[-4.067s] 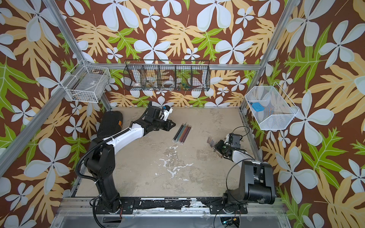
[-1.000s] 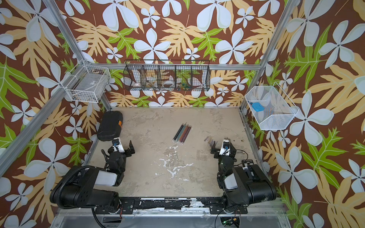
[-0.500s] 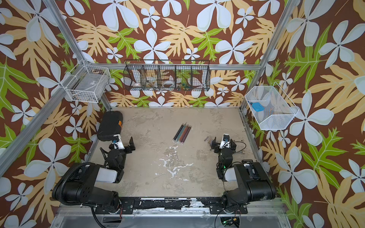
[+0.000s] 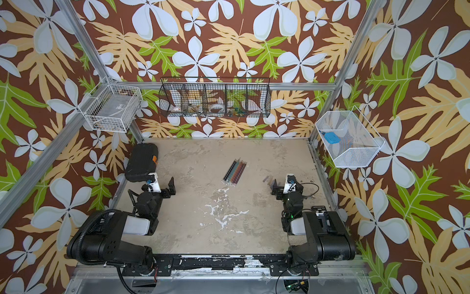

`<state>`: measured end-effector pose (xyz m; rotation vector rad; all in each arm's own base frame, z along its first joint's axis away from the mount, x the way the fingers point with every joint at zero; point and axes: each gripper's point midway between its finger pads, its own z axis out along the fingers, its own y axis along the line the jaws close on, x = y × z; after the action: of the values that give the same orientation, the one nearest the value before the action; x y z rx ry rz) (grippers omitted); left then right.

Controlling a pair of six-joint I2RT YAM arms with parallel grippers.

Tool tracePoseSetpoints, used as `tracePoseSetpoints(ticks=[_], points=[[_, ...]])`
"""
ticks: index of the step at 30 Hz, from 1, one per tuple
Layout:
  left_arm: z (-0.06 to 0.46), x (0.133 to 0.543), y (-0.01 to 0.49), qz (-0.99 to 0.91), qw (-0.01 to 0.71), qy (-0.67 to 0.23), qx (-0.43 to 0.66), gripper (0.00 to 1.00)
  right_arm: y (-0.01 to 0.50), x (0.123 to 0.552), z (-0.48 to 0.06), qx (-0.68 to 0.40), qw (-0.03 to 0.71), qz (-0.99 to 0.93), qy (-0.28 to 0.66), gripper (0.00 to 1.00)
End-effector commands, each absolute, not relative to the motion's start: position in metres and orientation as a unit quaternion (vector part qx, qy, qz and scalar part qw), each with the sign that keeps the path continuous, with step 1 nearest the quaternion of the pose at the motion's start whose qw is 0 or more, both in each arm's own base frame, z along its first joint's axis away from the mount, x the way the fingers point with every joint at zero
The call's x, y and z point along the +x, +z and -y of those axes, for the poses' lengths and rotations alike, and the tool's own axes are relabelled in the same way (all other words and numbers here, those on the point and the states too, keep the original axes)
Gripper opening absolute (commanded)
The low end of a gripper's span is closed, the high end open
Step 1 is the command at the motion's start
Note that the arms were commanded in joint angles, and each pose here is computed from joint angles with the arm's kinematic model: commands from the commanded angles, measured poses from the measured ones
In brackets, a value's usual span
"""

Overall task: Remove the protective cover of the pencils
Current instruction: Reset both arms

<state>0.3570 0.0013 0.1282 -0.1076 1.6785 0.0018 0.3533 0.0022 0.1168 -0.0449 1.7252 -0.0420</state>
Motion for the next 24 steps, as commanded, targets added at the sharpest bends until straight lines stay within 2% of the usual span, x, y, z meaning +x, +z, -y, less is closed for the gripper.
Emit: tracePoseSetpoints(ticks=[1,2,4,10,13,24], points=[[-0.001,0.357,0.134,-0.736,0.675,-0.002,-0.051,1.00,0.128,0.356,0.003,-0.004,0.668,-0.744,-0.023,1.00],[-0.001,0.358,0.134,-0.736,0.675,-0.002,-0.051,1.00,0.123,0.361,0.023,0.054,0.652,-0.755,-0.049,1.00],[-0.002,0.357,0.134,-0.736,0.675,-0.001,-0.052,1.00,0.125,0.356,0.029,0.067,0.659,-0.747,-0.058,1.00],[-0.001,0.358,0.134,-0.736,0.675,-0.002,-0.051,1.00,0.125,0.361,-0.012,-0.044,0.658,-0.751,-0.025,1.00],[-0.001,0.358,0.134,-0.736,0.675,-0.002,-0.051,1.00,0.121,0.367,0.005,-0.001,0.647,-0.762,-0.026,1.00],[-0.001,0.358,0.134,-0.736,0.675,-0.002,-0.051,1.00,0.121,0.368,0.004,-0.003,0.646,-0.762,-0.035,1.00]])
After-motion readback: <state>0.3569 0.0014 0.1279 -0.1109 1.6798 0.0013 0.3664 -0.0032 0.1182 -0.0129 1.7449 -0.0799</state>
